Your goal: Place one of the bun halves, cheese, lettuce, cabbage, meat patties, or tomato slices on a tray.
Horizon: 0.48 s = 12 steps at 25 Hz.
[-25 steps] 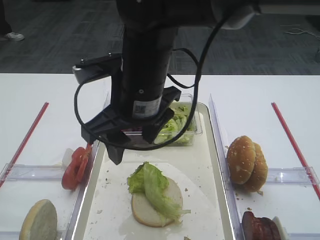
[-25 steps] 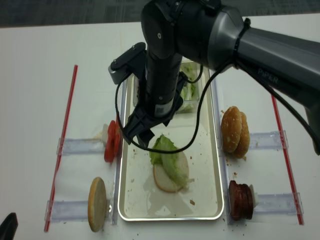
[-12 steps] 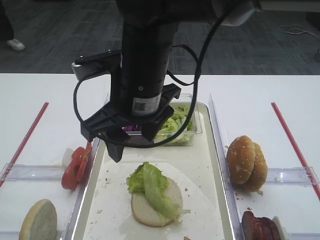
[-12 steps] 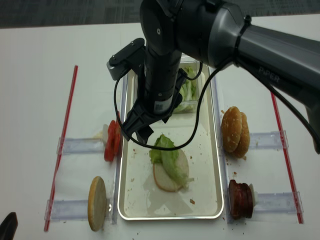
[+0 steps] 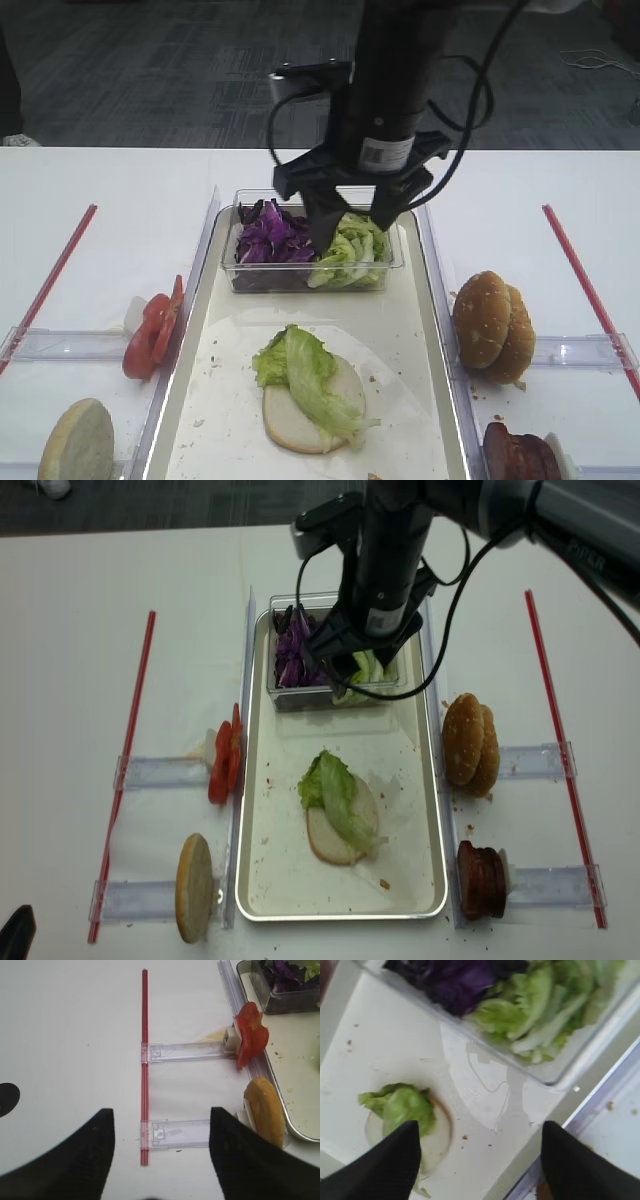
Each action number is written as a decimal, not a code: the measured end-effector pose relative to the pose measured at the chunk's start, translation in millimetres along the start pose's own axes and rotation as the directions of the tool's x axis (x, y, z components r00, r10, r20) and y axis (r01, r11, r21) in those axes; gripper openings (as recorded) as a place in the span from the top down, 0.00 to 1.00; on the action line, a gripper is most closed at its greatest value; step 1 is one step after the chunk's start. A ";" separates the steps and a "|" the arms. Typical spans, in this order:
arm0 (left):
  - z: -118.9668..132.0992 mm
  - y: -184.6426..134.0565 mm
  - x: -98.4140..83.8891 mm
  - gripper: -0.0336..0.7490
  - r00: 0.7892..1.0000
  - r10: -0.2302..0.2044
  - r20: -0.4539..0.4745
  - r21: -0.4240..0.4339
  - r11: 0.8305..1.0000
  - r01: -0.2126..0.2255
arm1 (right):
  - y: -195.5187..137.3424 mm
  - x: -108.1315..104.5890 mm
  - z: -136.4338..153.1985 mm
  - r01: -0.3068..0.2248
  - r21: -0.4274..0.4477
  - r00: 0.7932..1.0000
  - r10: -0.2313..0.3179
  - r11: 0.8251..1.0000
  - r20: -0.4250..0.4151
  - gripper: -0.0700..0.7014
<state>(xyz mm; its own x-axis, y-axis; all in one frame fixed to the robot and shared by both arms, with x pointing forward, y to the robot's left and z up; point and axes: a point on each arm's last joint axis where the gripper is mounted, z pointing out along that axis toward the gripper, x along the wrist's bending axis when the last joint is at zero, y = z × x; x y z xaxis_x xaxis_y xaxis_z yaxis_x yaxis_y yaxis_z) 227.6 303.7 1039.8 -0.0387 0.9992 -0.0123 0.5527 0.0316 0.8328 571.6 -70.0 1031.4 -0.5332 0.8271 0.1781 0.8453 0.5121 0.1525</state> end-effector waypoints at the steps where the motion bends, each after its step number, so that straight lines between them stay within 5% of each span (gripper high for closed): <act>1: 0.0 0.0 0.0 0.42 1.000 0.000 0.000 0.000 1.000 0.000 | 0.4 -10.3 -1.7 -0.022 -0.004 1.000 0.022 1.000 0.008 0.25; 6: 0.0 0.0 0.0 0.42 1.000 0.000 0.000 0.000 1.000 0.000 | -2.0 -68.9 -12.6 -0.158 -0.031 0.986 0.159 0.987 0.040 0.25; 12: 0.0 0.0 0.0 0.42 1.000 0.000 0.000 0.000 1.000 0.000 | -15.6 -135.2 -26.8 -0.313 -0.066 0.946 0.317 0.948 0.068 0.26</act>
<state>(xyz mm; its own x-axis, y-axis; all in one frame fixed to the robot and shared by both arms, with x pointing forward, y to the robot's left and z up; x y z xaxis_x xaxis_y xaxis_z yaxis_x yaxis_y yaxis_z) 227.6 303.7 1039.8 -0.0387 0.9992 -0.0123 0.5527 0.0316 0.8328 629.6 -196.1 1030.9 -0.2341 0.9604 0.1508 0.9654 0.2114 0.1528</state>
